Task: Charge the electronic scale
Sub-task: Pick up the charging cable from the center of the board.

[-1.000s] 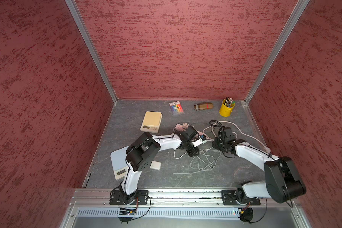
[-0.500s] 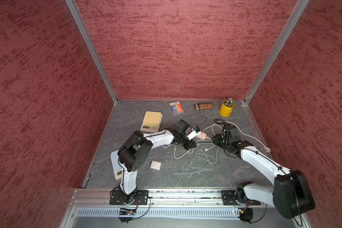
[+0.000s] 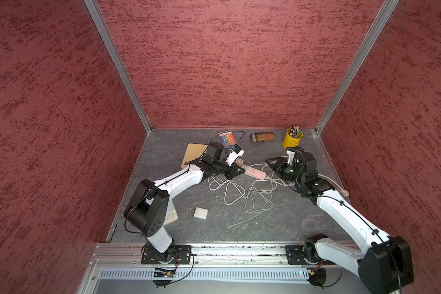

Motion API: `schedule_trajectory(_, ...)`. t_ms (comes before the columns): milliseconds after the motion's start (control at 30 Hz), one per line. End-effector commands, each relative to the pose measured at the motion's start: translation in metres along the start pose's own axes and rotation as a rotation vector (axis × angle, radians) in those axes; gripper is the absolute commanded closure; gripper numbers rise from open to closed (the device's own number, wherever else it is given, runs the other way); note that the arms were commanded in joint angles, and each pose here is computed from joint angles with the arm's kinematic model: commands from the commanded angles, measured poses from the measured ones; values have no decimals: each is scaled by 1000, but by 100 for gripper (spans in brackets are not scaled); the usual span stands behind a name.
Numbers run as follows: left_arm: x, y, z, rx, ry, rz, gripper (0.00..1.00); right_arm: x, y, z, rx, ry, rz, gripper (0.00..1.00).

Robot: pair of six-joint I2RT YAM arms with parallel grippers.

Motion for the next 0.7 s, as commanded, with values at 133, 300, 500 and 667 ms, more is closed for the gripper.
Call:
schedule_trajectory(133, -13, -16, 0, -277, 14, 280, 100, 17, 43, 16, -135, 138, 64, 45)
schedule_trajectory(300, -19, -28, 3, -369, 3, 410, 100, 25, 32, 29, -96, 174, 108, 46)
schedule_trajectory(500, -20, -37, 4, -409, -9, 483, 100, 28, 19, 42, -71, 204, 176, 49)
schedule_trajectory(667, -18, -45, 6, -430, -7, 541, 100, 29, 17, 52, -68, 236, 194, 49)
Point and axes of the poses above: each gripper's point midway between its finger pads, its own z axis out along the fingers, its own y axis along the line the jaws close on, x = y × z, the point moved 9 cm from there along -z, back along the fingers, and after that the axes turned 9 degrees about z, right-handed, at the moved point
